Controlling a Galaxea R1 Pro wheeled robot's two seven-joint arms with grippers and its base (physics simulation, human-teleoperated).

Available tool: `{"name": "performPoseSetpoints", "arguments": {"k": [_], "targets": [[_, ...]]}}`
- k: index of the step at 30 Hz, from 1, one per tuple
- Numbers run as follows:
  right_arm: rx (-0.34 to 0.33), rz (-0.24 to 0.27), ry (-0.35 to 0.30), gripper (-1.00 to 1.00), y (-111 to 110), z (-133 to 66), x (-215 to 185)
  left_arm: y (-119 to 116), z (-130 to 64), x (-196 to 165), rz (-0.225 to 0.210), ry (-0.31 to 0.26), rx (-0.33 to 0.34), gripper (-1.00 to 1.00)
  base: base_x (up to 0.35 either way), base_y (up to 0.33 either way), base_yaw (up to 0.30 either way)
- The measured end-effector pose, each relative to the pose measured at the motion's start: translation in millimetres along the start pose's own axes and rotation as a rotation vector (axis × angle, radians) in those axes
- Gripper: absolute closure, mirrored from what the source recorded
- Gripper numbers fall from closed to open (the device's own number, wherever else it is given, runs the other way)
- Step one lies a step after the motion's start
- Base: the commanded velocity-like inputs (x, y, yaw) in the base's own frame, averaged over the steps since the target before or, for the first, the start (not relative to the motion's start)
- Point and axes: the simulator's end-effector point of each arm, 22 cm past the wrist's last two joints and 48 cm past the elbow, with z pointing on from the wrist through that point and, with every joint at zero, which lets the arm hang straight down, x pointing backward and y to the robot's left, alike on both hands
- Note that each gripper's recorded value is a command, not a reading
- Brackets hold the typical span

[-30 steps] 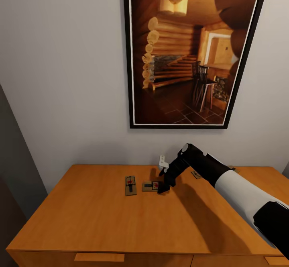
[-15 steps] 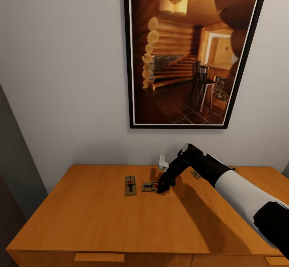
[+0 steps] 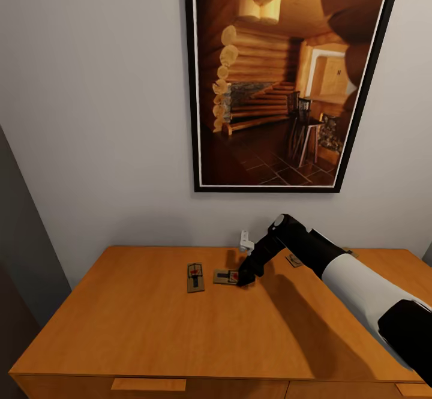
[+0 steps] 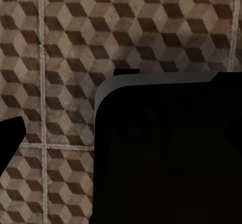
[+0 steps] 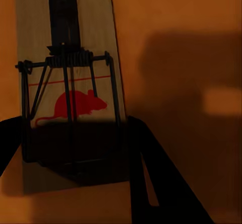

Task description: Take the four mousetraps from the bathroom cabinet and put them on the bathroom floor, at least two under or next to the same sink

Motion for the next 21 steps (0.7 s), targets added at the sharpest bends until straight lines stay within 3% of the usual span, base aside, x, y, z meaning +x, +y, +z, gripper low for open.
{"name": "performPoseSetpoints", "arguments": {"k": [4,6,21], "targets": [[0.002,0.001,0.014,1.0,-2.4,-1.1,1.4,0.0,0.0,0.1,0.0,0.0,0.0,-1.0,0.0,0.0,0.0],[-0.018,0.016,0.027,1.0,7.5,4.8,-7.2,0.0,0.1,-0.2,0.0,0.0,0.0,-1.0,0.0,0.0,0.0],[-0.021,0.026,0.021,1.0,16.9,6.7,-18.1,0.0,0.0,-0.1,0.0,0.0,0.0,-1.0,0.0,0.0,0.0]]}}
